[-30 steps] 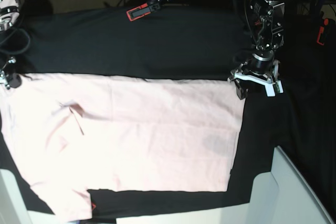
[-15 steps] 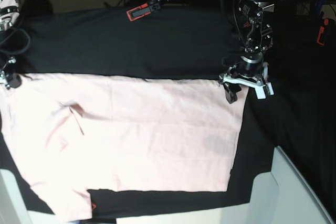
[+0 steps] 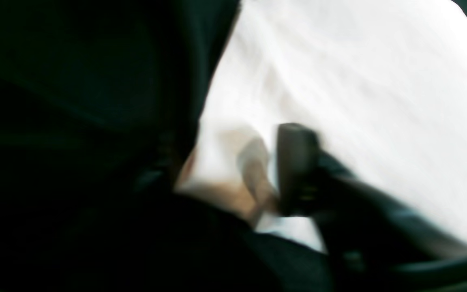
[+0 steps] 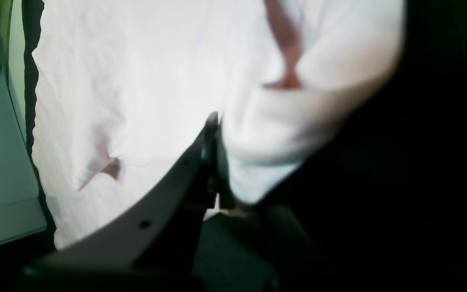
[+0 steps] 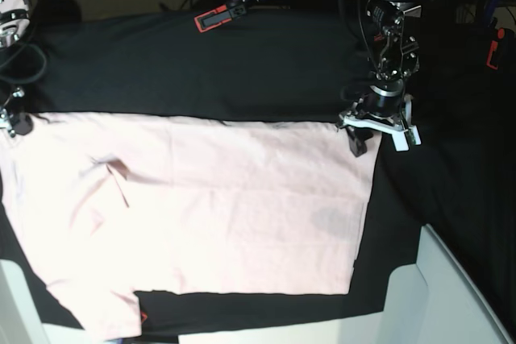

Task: Fold the T-shirt properly
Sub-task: 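Grasp the pink shirt's corners with the left and right grippers, then drag the gripped shirt toward the robot with both grippers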

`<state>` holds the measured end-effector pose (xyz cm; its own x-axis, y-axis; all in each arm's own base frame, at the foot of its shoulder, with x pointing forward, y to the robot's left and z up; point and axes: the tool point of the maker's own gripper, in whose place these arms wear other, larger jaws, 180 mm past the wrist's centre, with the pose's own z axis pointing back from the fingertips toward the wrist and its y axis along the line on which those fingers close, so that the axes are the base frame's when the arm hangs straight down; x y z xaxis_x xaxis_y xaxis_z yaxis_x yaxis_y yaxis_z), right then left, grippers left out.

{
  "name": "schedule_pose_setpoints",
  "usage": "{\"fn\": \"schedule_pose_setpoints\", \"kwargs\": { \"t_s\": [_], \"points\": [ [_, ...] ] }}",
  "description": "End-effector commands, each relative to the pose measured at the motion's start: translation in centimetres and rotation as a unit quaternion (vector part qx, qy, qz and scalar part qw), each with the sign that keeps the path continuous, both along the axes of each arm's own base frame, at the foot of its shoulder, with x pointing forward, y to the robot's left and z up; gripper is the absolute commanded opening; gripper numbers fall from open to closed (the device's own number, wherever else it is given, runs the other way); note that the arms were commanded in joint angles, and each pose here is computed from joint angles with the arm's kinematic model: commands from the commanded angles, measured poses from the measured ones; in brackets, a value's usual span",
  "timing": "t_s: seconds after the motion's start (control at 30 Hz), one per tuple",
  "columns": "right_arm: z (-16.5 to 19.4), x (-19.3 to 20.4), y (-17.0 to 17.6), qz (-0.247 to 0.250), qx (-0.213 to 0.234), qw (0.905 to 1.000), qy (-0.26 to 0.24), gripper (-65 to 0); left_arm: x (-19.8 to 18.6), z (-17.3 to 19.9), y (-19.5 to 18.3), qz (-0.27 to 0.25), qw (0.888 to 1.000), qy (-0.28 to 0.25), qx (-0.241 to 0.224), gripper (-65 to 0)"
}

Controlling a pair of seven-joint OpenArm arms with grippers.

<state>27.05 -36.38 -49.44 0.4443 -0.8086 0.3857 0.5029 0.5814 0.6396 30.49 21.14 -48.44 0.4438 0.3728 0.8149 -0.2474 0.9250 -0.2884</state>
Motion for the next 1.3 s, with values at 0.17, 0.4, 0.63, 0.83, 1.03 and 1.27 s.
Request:
{"fn": "schedule_pose_setpoints", "kwargs": {
  "t_s": [0.17,0.4,0.63,0.83,1.03,1.27],
  "points": [
    [1.6,0.8,-1.9,-0.006,-0.019,0.9996,-0.02,-65.0,0.3,0.3,-0.1,-0.001,1.0,-0.003,-0.002,-56.8],
    [1.6,0.8,-1.9,-0.006,-0.019,0.9996,-0.02,-65.0,-0.5,0.0,0.0,0.0,1.0,0.0,0.0,-57.3],
    [1.6,0.8,-1.9,-0.006,-0.019,0.9996,-0.02,-65.0,-0.9,0.4,0.1,-0.002,1.0,-0.005,0.003,-65.0],
    [1.5,0.8,-1.8,-0.006,-0.019,0.9996,-0.019,-65.0,-1.5,0.5,0.1,-0.003,1.0,-0.005,0.005,-65.0],
    [1.2,0.0,-2.0,-0.006,-0.023,0.9997,-0.011,-65.0,-1.6,0.5,0.2,-0.003,1.0,-0.005,0.007,-65.0],
    [0.8,-1.4,-2.5,-0.008,-0.027,0.9996,0.001,-65.0,-0.8,3.1,0.0,-0.011,0.999,-0.039,0.014,-65.0]
  ]
}}
